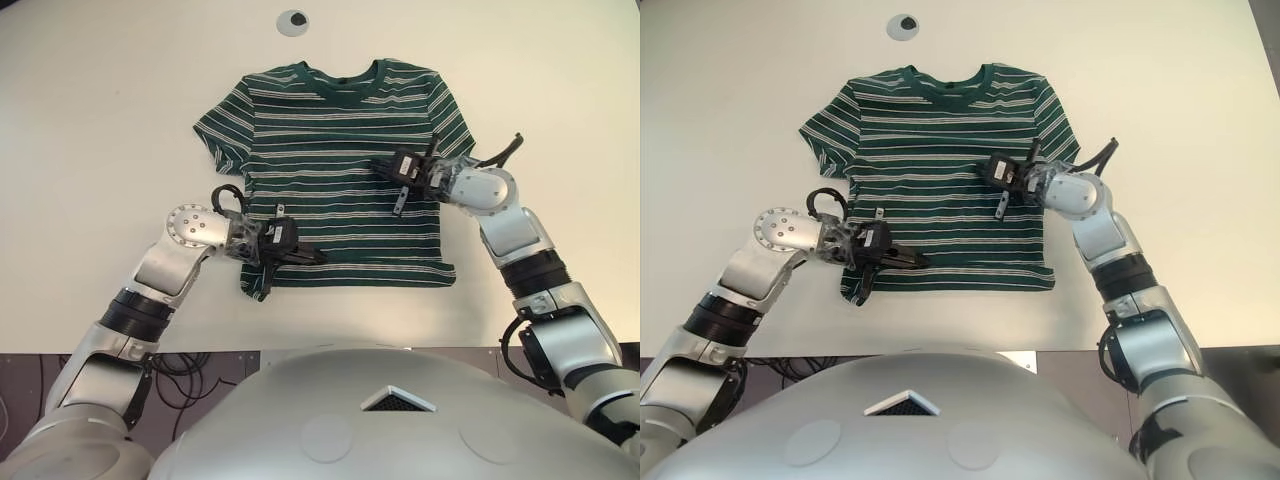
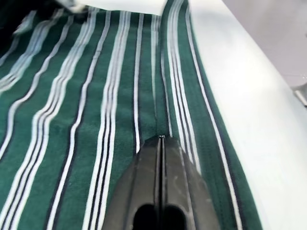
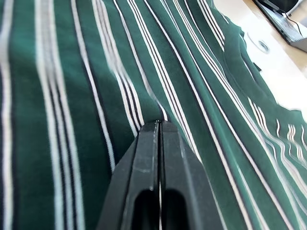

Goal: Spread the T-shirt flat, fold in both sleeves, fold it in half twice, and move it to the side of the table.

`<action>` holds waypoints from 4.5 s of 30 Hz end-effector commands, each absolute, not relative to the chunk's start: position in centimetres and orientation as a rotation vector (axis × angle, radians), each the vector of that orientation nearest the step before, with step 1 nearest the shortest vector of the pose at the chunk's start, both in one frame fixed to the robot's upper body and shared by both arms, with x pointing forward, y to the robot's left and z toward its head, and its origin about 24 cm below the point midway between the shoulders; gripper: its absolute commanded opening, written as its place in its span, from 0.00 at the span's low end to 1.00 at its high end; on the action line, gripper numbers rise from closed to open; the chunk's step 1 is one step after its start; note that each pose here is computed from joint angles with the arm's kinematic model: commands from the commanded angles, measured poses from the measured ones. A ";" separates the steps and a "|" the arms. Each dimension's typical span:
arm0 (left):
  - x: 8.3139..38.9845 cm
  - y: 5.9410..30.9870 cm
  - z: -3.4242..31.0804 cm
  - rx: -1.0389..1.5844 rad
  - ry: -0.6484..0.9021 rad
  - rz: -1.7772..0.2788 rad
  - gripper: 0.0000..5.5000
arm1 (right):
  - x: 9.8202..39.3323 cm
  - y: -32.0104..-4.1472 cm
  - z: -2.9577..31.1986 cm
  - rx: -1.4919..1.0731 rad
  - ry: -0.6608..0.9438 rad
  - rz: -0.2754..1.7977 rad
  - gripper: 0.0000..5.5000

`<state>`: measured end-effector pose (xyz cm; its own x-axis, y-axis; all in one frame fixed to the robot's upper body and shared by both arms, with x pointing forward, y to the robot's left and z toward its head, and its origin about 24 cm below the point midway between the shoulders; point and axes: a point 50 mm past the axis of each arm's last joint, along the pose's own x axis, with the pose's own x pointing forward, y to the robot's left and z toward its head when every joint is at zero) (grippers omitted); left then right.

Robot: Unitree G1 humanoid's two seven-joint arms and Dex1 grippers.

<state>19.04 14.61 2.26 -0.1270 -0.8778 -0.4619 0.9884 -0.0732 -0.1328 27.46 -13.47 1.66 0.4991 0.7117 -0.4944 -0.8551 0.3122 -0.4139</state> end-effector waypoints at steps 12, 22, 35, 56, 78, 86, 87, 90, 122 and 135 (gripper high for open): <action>11.6 15.6 5.4 0.051 0.511 -1.939 0.00 | 25.6 -15.9 -2.5 -0.774 0.493 1.032 0.00; 21.9 14.0 7.6 0.026 0.204 -1.328 0.00 | 25.3 -14.2 4.2 -0.595 0.043 1.073 0.00; 28.1 13.8 1.6 0.406 0.384 -0.983 0.00 | 21.2 -14.3 2.2 -0.648 0.203 1.336 0.00; 24.0 17.2 4.2 0.356 0.322 -1.095 0.00 | 17.3 -14.8 3.4 -0.551 0.241 1.302 0.00; 22.8 30.0 3.8 -0.021 0.584 -0.466 0.39 | 21.8 -16.7 7.2 -0.180 -0.026 0.759 0.00; 22.3 29.1 2.5 -0.064 0.667 -0.550 0.39 | 22.0 -17.3 6.6 -0.198 -0.003 0.723 0.00; 22.3 29.0 2.5 -0.068 0.668 -0.558 0.36 | 21.9 -17.4 6.5 -0.201 -0.001 0.722 0.00; 22.5 29.0 2.3 -0.060 0.674 -0.552 0.28 | 21.9 -17.4 6.2 -0.211 0.007 0.715 0.00; 27.5 15.1 2.0 -0.019 0.576 -0.800 0.11 | 24.8 -22.2 3.0 -0.109 0.345 0.374 0.09; 26.5 14.6 0.9 -0.002 0.570 -0.794 0.24 | 24.1 -22.9 2.2 0.089 0.505 0.406 0.34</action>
